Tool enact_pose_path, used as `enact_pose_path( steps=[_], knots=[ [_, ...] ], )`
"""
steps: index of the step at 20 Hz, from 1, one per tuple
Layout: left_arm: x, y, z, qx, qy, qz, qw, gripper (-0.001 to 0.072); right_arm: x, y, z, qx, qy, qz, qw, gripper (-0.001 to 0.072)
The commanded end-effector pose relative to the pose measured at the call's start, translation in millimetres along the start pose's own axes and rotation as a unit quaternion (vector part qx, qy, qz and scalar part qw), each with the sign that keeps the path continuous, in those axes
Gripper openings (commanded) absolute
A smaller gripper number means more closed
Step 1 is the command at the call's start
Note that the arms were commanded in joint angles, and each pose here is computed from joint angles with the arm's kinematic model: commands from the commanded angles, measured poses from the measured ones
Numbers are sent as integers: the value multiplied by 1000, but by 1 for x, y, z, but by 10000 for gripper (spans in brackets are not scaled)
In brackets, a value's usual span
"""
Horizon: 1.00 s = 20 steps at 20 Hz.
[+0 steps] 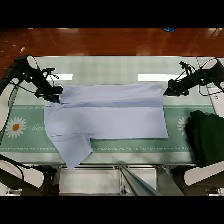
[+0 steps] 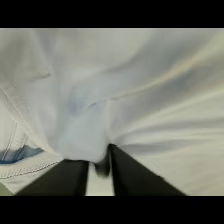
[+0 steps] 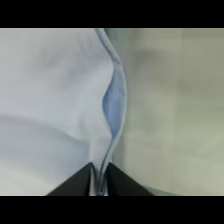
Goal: Fold the shirts.
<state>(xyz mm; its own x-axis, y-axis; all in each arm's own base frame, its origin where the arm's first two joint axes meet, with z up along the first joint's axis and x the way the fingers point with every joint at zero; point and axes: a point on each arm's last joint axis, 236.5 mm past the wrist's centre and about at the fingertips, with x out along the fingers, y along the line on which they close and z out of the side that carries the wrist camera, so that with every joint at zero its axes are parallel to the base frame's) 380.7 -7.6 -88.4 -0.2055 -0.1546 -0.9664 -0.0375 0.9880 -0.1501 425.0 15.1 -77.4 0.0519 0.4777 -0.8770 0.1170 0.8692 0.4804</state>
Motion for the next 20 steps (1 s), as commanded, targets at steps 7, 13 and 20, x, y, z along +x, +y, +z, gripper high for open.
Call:
enact_pose_path(
  steps=[7,13,20],
  knots=[
    [-49,16,-33,-35,-33,-4,999,508,-70,4,-8,20,-61,3,998,415],
    [-20,52,-133,-214,-108,-134,961,508,-90,10,-69,51,-199,32,978,415],
    [38,27,-193,-273,-79,-223,932,508,-60,43,-121,66,-212,101,970,414]
  ],
)
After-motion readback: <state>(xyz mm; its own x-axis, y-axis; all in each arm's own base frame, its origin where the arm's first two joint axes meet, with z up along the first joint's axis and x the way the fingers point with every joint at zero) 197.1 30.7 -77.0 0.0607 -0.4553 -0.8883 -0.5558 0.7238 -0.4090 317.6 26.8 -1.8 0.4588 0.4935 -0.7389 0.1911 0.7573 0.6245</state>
